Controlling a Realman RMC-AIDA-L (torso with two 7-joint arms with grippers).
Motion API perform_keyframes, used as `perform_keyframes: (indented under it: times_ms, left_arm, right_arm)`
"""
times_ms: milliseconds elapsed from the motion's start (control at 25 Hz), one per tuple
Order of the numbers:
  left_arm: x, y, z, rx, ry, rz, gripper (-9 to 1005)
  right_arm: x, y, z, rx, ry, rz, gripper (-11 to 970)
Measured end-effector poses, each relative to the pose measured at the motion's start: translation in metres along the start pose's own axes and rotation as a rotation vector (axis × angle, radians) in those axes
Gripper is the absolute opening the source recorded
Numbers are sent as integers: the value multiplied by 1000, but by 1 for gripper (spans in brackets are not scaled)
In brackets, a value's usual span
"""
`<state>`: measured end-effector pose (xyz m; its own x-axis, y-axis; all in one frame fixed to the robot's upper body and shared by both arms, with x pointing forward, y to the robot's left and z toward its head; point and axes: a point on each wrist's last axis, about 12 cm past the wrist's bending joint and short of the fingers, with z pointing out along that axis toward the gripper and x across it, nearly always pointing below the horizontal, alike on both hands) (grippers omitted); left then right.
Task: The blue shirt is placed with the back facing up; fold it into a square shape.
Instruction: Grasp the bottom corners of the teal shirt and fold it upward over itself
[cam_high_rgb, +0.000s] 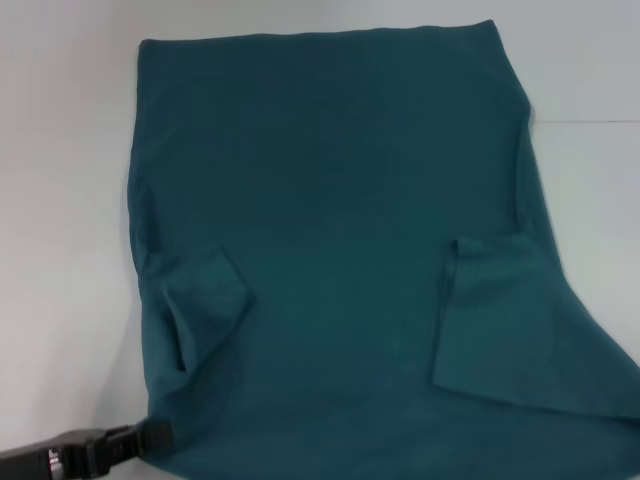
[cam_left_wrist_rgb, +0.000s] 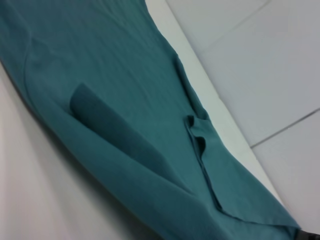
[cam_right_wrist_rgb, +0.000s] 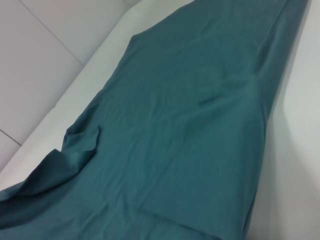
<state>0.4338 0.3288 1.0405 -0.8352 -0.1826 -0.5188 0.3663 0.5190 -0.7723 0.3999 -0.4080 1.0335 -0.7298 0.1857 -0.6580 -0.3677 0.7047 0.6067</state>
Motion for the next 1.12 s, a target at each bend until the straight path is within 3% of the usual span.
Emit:
perform_keyframes:
  times_ms: [320, 680, 1120]
  left_arm:
    - [12, -8, -3, 72, 18, -9, 50]
    - [22, -8, -5, 85, 36, -23, 49]
    - [18, -9, -5, 95, 32, -12, 50]
  right_arm:
    - [17, 4, -16, -17, 1, -4, 26]
    - [28, 8, -38, -6, -53, 0, 26]
    - [27, 7, -40, 4, -77, 7, 27]
